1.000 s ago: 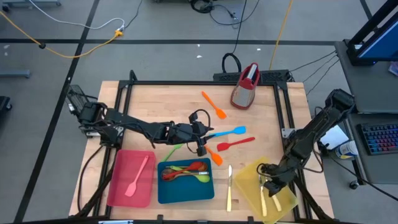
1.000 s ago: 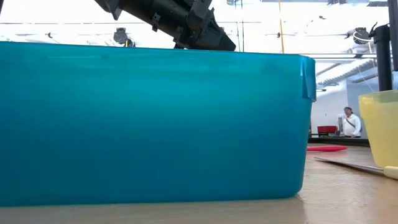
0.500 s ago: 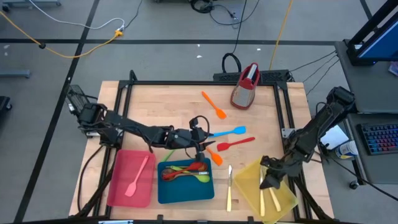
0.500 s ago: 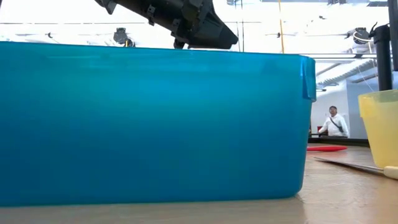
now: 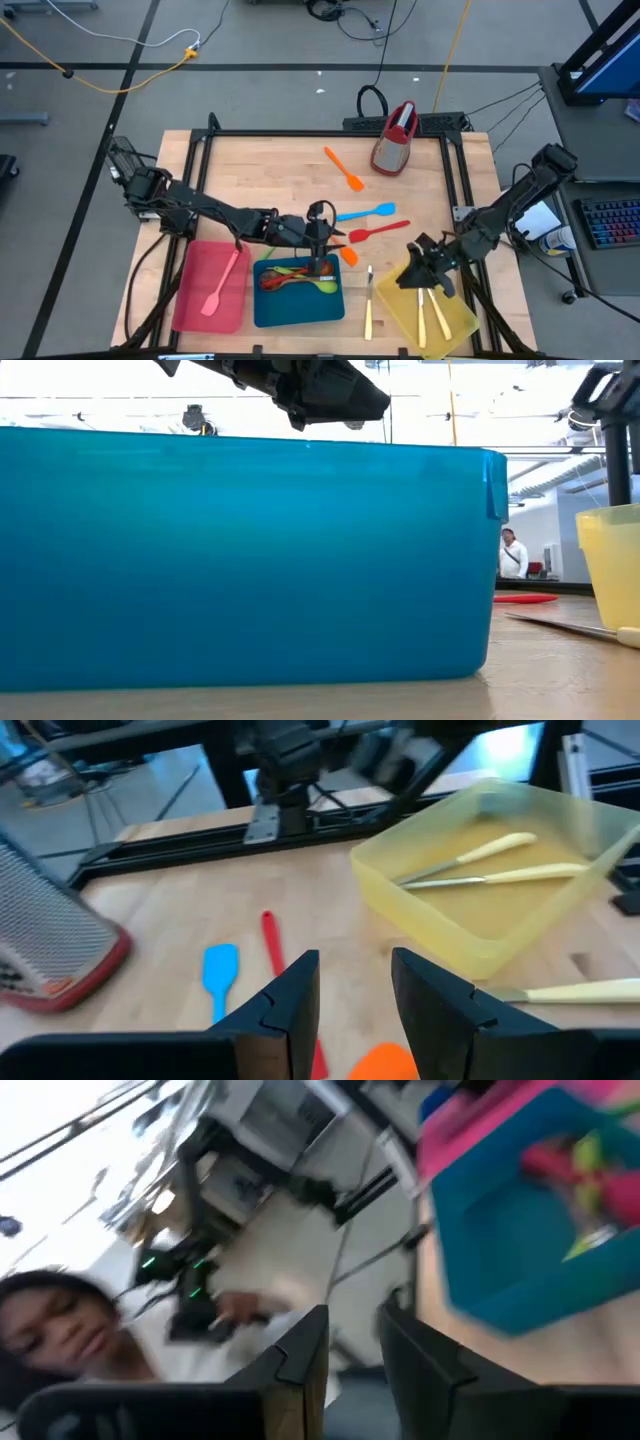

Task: Pick & Place Kitchen Items
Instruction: Adjust the yellow bin

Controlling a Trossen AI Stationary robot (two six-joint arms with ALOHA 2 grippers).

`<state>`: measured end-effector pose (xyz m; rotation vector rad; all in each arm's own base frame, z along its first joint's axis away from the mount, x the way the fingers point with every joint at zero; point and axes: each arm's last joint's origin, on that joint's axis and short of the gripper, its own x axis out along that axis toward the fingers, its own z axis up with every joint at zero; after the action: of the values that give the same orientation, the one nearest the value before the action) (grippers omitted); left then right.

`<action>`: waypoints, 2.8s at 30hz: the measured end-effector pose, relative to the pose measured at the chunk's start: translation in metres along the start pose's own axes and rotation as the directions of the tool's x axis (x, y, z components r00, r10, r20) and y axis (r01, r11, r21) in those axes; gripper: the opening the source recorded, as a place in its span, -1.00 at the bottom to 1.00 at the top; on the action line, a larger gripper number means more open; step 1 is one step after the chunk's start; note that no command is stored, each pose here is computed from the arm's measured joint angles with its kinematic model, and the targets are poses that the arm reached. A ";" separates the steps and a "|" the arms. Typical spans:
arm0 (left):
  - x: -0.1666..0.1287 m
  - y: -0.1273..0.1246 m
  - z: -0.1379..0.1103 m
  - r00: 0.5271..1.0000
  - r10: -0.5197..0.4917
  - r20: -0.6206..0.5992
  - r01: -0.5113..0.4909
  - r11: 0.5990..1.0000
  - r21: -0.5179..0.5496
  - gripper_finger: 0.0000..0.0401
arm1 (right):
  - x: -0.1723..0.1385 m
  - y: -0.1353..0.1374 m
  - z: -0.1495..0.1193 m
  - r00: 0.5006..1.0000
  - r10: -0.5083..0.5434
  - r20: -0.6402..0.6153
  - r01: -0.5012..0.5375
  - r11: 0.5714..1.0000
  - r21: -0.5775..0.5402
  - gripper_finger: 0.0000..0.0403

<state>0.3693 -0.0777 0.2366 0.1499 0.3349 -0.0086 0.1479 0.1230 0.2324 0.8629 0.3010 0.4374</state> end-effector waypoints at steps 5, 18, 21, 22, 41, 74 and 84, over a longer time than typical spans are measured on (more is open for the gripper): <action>0.000 0.001 0.000 1.000 0.006 0.003 -0.006 1.000 -0.003 -0.35 | 0.006 -0.011 0.004 0.997 -0.075 0.028 0.076 0.997 -0.027 -0.56; 0.002 0.011 0.000 0.999 0.035 0.005 -0.035 0.999 -0.015 -0.35 | 0.061 0.039 0.036 0.953 -0.265 -0.148 0.246 0.959 -0.140 -0.56; 0.002 0.011 0.000 0.999 0.035 0.005 -0.035 0.999 -0.013 -0.35 | 0.082 0.037 0.033 0.910 -0.359 -0.206 0.349 0.933 -0.084 -0.56; 0.002 0.011 0.000 0.999 0.035 0.003 -0.035 0.999 -0.011 -0.35 | 0.090 0.036 0.031 0.902 -0.373 -0.219 0.371 0.927 -0.054 -0.56; 0.002 0.013 -0.007 0.990 0.120 -0.075 -0.109 0.986 0.129 -0.35 | 0.178 0.008 -0.026 0.725 -0.319 -0.610 0.664 0.558 0.497 -0.72; 0.004 0.040 -0.018 0.956 0.241 -0.170 -0.216 0.965 0.151 -0.35 | 0.151 -0.022 -0.035 0.382 -0.470 -0.795 0.896 -0.021 0.443 -0.59; 0.005 0.045 -0.019 0.952 0.253 -0.173 -0.235 0.965 0.117 -0.35 | 0.141 -0.043 -0.016 0.286 -0.552 -0.783 0.943 0.016 0.333 -0.59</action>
<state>0.3691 -0.0302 0.2241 0.2872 0.5023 0.2369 0.2742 0.1774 0.1780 1.2827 1.4882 -0.7528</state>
